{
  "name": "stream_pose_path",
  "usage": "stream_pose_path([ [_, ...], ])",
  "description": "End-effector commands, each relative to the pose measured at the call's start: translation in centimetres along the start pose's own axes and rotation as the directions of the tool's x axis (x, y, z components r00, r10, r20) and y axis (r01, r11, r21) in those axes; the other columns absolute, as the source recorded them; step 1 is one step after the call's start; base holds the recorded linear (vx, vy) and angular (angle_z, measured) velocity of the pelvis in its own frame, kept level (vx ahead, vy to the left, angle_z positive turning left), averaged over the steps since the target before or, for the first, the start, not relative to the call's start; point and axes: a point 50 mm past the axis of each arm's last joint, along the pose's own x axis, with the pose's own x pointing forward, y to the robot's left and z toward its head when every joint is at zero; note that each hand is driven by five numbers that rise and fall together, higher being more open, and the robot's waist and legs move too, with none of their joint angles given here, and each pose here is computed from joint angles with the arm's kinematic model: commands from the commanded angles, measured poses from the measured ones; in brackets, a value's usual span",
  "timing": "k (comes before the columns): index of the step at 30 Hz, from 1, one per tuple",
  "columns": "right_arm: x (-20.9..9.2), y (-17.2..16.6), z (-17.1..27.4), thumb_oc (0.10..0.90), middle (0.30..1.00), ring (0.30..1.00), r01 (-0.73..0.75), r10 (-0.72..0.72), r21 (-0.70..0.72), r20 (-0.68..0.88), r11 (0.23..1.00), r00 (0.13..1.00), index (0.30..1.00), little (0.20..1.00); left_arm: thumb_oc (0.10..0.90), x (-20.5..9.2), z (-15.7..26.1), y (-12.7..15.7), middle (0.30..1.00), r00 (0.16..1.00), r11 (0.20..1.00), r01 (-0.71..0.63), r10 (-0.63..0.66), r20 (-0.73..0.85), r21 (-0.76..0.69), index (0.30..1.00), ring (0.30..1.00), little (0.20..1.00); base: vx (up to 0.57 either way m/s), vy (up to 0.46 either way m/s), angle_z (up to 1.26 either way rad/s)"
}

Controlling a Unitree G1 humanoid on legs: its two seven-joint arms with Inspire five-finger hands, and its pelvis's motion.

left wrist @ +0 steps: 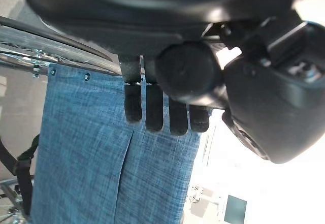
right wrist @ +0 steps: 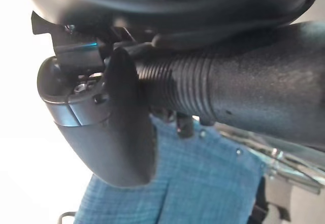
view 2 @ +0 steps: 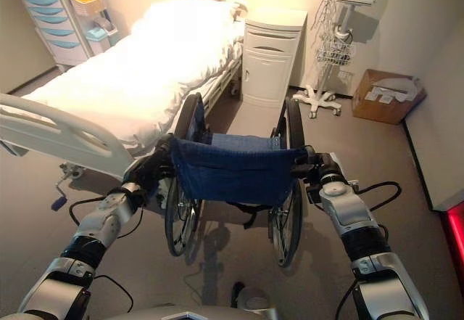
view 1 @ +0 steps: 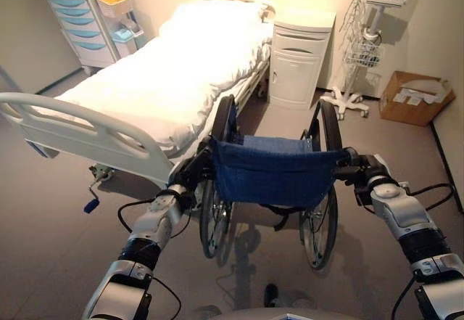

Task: Push the wheelchair next to the bed

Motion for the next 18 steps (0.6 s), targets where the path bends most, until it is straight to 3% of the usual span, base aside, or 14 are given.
stream_pose_path([
  [1, -2.0, 5.8, 2.0, 0.400, 0.300, 0.300, -0.229, 0.180, 0.158, 0.273, 0.961, 0.945, 0.300, 0.300, 0.400, 0.8, 2.3, -1.4, 0.300, 0.993, 0.999, 0.052, -0.052, 0.110, -0.004, 0.300, 0.300, 0.300, 0.15, 0.049, 0.12],
  [8, -2.0, 4.9, 1.0, 0.400, 0.300, 0.300, -0.203, 0.152, 0.168, 0.279, 0.965, 0.948, 0.300, 0.300, 0.400, 0.3, 2.5, -1.3, 0.300, 0.988, 0.997, 0.084, -0.083, 0.127, 0.002, 0.300, 0.300, 0.300, 0.31, 0.112, -0.42],
  [18, -1.9, 6.5, 0.8, 0.400, 0.300, 0.300, -0.234, 0.177, 0.206, 0.263, 0.950, 0.948, 0.300, 0.300, 0.400, 1.1, 3.9, -1.6, 0.300, 0.990, 0.997, 0.059, -0.065, 0.123, 0.057, 0.300, 0.300, 0.300, 0.25, 0.201, -0.15],
])
